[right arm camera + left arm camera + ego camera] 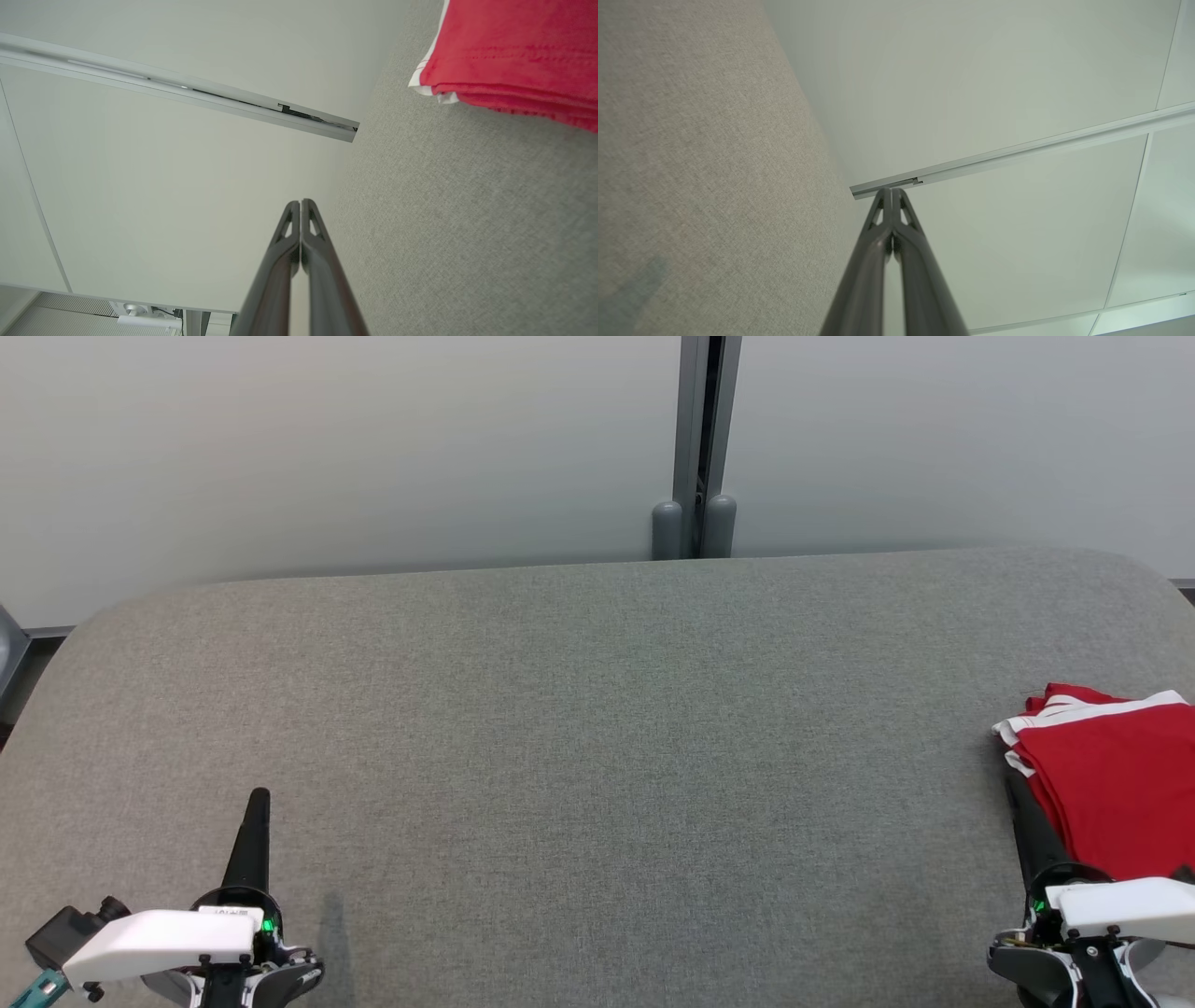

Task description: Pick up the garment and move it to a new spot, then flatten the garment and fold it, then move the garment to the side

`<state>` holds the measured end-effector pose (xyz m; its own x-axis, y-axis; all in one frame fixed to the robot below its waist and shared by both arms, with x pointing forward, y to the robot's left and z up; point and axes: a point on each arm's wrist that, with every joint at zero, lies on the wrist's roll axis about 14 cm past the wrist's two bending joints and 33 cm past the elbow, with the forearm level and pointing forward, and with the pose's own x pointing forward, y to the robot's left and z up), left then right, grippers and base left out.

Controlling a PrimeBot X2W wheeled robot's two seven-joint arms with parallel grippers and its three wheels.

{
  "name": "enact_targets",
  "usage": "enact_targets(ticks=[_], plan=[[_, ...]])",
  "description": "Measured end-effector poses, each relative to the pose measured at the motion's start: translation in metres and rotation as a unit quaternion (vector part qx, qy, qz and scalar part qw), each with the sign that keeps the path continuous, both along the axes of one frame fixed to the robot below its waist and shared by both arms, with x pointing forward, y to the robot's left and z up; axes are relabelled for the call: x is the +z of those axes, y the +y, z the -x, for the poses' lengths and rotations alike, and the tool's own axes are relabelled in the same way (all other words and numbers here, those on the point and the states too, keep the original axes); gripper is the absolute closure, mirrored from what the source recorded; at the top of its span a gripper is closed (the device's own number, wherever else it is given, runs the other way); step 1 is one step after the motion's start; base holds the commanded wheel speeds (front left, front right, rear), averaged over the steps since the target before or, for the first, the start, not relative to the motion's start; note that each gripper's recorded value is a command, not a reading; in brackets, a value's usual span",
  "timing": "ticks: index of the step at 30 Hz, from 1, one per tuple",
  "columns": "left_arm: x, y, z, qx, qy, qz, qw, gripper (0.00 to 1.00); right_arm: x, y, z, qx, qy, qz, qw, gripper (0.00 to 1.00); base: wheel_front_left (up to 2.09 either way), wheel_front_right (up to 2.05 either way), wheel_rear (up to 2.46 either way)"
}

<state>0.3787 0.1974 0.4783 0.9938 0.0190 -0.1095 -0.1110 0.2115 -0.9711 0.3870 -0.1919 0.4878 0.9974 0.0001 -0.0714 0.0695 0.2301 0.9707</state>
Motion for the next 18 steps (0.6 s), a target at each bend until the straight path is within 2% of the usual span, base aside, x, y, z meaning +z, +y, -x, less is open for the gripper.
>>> enact_targets(ticks=[18], plan=[[0.012, 0.000, -0.004, -0.002, -0.024, 0.060, 0.998, 1.00, 0.010, -0.003, -0.002, -0.003, -0.018, -0.065, 0.998, 1.00, 0.00, 0.00, 0.00]])
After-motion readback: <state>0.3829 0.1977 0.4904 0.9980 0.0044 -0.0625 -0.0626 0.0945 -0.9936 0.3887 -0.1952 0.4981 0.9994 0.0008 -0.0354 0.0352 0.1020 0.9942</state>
